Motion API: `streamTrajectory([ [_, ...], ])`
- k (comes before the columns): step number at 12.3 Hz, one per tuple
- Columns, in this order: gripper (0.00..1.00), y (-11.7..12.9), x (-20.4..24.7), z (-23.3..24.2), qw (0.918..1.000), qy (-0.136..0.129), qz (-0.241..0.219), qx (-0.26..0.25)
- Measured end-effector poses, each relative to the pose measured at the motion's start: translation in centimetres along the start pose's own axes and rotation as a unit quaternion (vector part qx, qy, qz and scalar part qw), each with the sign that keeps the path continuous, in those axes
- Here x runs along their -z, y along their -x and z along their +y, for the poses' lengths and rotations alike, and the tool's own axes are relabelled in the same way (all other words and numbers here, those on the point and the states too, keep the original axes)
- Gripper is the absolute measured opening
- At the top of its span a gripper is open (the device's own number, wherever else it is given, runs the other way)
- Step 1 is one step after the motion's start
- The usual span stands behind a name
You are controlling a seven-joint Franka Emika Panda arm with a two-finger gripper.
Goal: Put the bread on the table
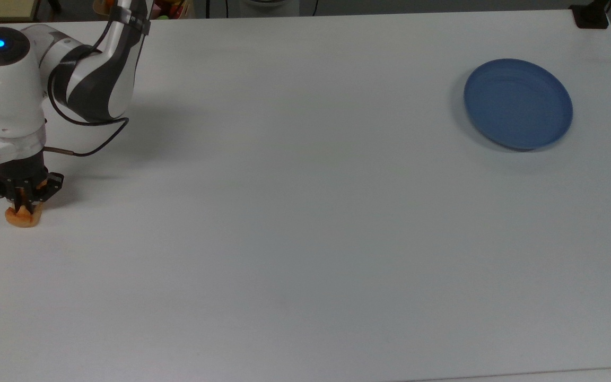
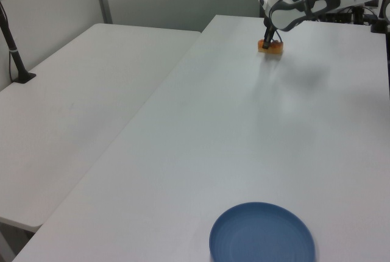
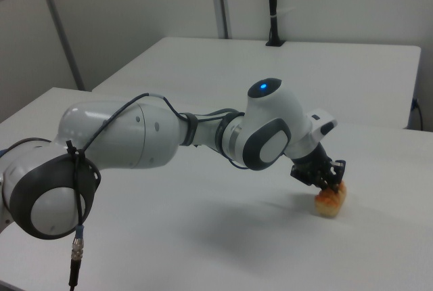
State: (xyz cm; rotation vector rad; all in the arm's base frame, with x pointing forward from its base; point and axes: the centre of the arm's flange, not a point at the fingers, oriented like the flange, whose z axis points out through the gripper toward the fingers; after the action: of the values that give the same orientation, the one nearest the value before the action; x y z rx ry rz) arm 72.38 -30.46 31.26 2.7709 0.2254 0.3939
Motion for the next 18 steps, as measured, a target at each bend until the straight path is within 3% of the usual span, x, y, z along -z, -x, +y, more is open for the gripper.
streamTrajectory([
  [7, 1.0, -0.7, -0.3, -0.4, 0.9994, 0.011, 0.024, -0.023],
  [11, 1.0, -1.6, 5.4, 1.7, 0.9955, 0.018, 0.058, -0.073],
  [12, 1.0, -1.4, 8.1, 1.6, 0.9919, 0.004, 0.061, -0.112],
  [14, 1.0, -0.5, 14.2, -0.8, 0.9854, -0.043, 0.018, -0.164],
  [16, 1.0, 0.0, 20.9, -5.0, 0.9777, -0.089, -0.041, -0.186],
  [18, 1.0, 0.7, 25.9, -9.4, 0.9738, -0.117, -0.07, -0.182],
])
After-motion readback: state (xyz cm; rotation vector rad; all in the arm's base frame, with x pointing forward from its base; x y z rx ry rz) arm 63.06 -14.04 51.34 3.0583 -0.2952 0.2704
